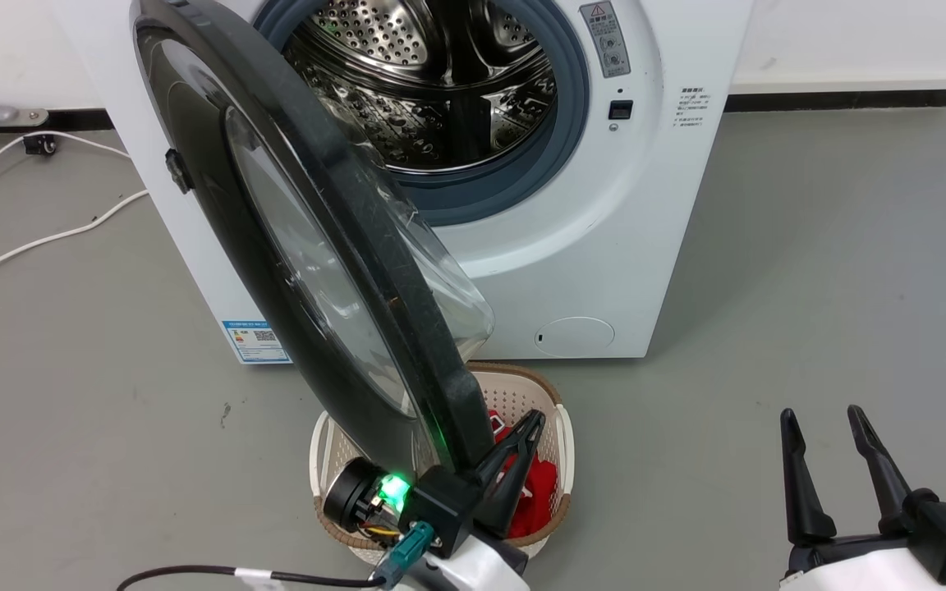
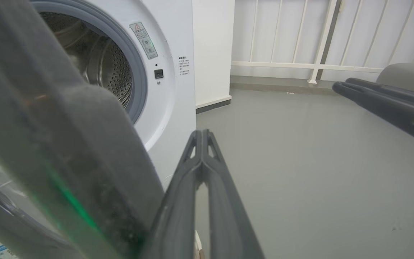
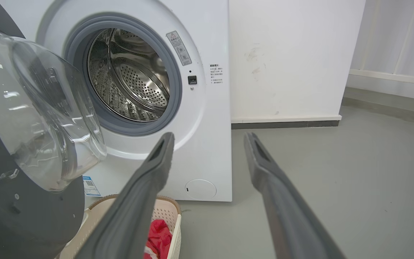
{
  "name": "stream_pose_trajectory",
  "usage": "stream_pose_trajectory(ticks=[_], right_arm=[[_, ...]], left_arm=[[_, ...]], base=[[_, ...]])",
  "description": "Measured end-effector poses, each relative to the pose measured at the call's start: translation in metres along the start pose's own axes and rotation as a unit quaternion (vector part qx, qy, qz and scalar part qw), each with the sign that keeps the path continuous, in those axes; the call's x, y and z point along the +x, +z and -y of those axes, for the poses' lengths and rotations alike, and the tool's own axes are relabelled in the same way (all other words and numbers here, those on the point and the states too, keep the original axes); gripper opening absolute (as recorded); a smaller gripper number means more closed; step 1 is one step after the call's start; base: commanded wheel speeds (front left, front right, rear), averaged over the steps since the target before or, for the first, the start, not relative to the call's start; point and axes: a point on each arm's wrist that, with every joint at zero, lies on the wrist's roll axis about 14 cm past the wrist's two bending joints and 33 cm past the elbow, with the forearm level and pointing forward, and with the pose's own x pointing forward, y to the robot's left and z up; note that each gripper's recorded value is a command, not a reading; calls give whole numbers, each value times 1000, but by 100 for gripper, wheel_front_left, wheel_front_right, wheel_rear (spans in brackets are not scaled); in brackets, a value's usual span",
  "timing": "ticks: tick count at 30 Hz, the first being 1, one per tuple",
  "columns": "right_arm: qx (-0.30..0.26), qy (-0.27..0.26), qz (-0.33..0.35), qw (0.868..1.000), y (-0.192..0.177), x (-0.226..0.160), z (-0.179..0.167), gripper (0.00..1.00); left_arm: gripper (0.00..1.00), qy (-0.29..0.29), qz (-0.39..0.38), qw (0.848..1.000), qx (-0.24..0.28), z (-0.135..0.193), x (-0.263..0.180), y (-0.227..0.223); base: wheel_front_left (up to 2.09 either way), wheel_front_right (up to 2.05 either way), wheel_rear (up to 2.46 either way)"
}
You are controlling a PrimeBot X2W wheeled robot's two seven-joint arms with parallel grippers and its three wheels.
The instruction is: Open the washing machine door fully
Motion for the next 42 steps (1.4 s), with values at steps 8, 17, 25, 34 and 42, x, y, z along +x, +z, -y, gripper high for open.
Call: stream_pose_trajectory(ticks=[8,17,25,34,42], right_arm=[[7,1,-7,1000,-5,-2,-2,100],[17,7,-15,1000,-10,-2,-6,100],[23,22,-21,999,-14,0,-16,100],[25,51,-27,998,-18,9,-34,100],[31,95,-37,994,-26,21,-63,100]], left_arm=[[0,36,-23,999,-16,-8,6,-11],[0,75,-10,997,-19,-18,-4,-6],[0,132,3,991,-12,-40,-41,2],[0,238,-2,971,-6,-75,-99,10],[0,321,-16,947,-2,-98,-146,11]], base=[[0,0,0],[0,0,0],[0,0,0],[0,0,0],[0,0,0]])
